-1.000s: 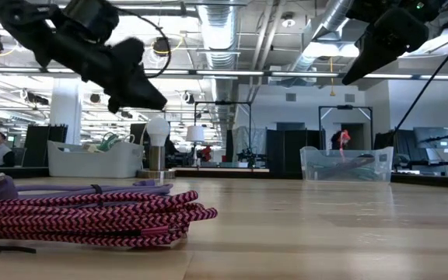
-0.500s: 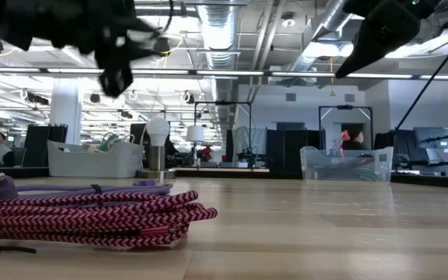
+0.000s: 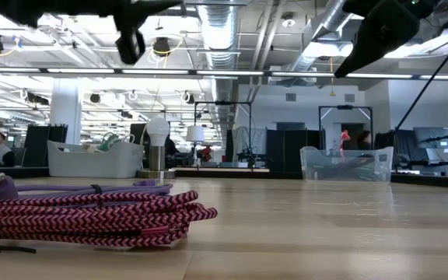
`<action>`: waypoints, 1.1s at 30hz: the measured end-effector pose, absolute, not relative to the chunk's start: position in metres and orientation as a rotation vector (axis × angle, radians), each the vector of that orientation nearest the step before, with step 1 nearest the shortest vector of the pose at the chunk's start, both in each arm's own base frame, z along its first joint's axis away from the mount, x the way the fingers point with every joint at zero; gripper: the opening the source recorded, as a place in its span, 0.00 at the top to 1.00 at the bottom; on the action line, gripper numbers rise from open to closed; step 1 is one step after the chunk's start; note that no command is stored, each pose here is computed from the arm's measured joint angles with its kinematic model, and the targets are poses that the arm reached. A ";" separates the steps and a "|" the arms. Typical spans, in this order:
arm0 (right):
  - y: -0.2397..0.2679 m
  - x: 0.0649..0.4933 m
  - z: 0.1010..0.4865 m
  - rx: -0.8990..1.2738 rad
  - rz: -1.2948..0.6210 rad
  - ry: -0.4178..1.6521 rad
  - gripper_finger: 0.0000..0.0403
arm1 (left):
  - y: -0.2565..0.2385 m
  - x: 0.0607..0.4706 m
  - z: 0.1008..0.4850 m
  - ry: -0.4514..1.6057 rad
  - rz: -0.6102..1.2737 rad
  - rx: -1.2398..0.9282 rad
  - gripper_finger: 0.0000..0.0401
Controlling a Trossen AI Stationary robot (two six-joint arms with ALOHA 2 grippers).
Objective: Pick & Place USB Port
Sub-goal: Put the purple charger cable into the gray bin
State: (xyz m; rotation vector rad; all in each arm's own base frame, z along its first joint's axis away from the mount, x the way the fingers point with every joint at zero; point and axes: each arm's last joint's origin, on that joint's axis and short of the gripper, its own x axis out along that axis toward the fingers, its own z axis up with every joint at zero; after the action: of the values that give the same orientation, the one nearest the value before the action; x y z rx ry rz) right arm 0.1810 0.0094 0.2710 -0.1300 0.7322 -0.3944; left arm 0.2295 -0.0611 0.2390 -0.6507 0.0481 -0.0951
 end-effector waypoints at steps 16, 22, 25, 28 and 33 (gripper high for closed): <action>0.009 0.178 0.268 -0.144 -0.396 0.782 1.00 | -0.088 0.285 0.251 0.413 0.161 -0.762 0.99; 0.009 0.177 0.267 -0.147 -0.396 0.790 1.00 | -0.094 0.285 0.214 0.724 0.282 -0.991 0.99; 0.009 0.177 0.267 -0.148 -0.396 0.793 1.00 | -0.104 0.288 0.202 0.840 0.259 -1.139 0.99; 0.009 0.176 0.266 -0.152 -0.396 0.803 1.00 | -0.118 0.288 0.190 0.935 0.264 -1.215 0.99; 0.009 0.176 0.266 -0.153 -0.396 0.806 1.00 | -0.136 0.296 0.175 0.996 0.315 -1.254 0.99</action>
State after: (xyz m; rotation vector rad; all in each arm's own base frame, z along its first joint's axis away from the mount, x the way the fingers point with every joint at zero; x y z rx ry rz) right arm 0.1756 0.0087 0.2660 -0.1531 0.8063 -0.3962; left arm 0.2958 -0.1365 0.1753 -1.2542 0.9961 0.3145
